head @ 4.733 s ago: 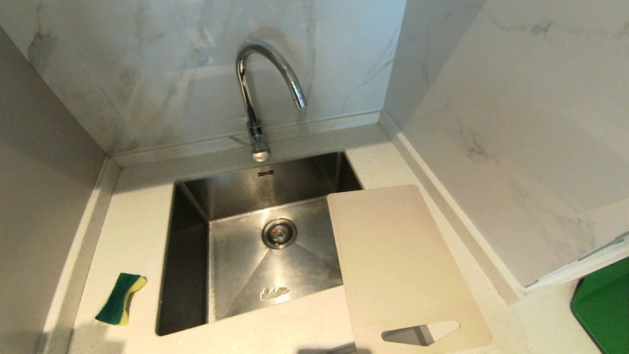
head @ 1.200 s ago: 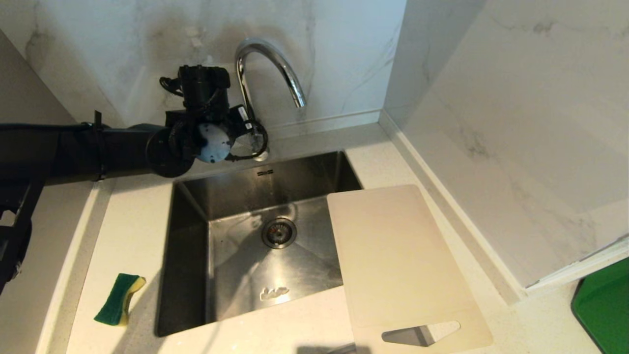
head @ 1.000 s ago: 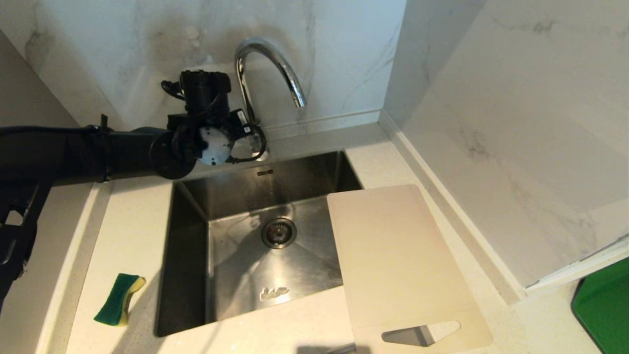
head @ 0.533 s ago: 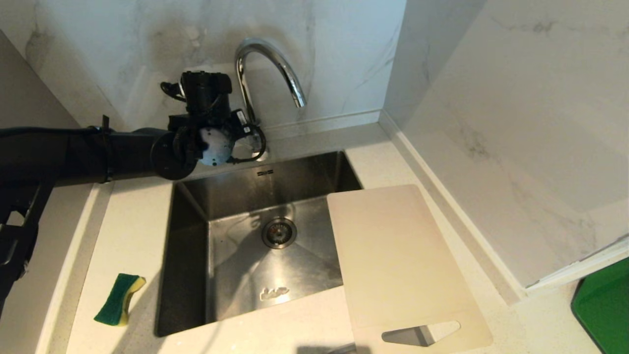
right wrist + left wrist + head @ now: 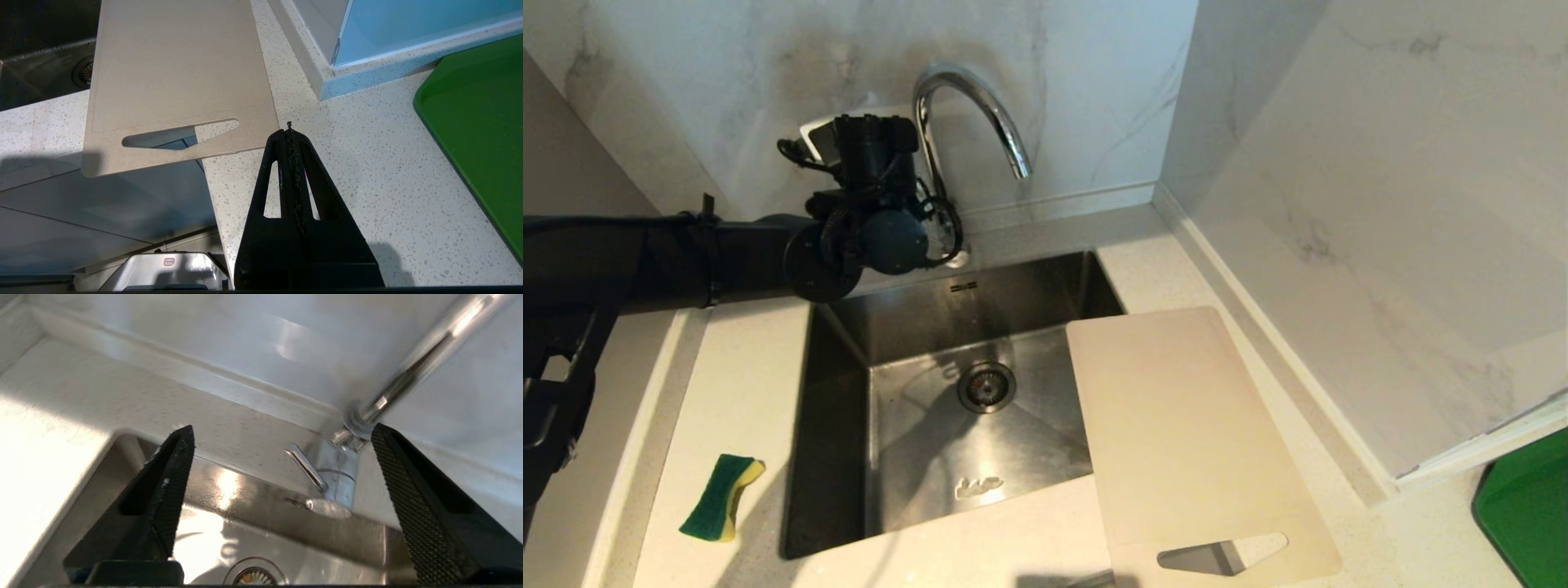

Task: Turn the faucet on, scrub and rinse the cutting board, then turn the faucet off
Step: Turn on the tap

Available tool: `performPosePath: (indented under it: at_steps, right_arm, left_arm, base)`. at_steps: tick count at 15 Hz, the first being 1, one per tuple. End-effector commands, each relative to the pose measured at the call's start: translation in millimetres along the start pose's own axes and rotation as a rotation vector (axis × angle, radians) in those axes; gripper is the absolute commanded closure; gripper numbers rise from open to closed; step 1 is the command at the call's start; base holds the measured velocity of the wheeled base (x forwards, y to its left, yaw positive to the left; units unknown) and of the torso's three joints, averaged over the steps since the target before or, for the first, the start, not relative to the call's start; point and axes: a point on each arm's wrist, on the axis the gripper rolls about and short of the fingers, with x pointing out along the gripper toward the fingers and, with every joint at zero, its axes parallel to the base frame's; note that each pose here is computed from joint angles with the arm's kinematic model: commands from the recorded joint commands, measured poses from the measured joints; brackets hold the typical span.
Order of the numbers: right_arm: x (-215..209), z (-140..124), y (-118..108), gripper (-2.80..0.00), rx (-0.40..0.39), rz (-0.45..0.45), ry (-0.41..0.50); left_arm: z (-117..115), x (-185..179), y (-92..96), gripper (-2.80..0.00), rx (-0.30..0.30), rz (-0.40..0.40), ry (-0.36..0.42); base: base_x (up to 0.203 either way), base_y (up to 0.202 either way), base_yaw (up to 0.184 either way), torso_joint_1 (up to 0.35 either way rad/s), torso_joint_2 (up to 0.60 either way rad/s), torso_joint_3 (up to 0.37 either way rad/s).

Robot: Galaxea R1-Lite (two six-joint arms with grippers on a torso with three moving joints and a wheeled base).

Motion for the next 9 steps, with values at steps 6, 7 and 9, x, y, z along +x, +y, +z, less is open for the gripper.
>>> performPosePath:
  at_steps: [6, 7, 9]
  right_arm:
    - [0, 0, 0, 0.0, 0.001, 0.0, 0.002]
    - [0, 0, 0, 0.0, 0.001, 0.0, 0.002]
    - [0, 0, 0, 0.0, 0.001, 0.0, 0.002]
  left_arm:
    - [-23, 2, 0.2, -2.8, -0.101, 0.025, 0.054]
    - [-24, 2, 0.6, -2.8, -0.103, 0.024, 0.061]
    - [-28, 5, 3.6, -2.8, -0.099, 0.022, 0.091]
  base:
    - [0.0, 0.0, 0.0, 0.0, 0.0, 0.0]
    - [0.0, 0.0, 0.0, 0.0, 0.0, 0.0]
    - [0.0, 0.0, 0.0, 0.0, 0.0, 0.0]
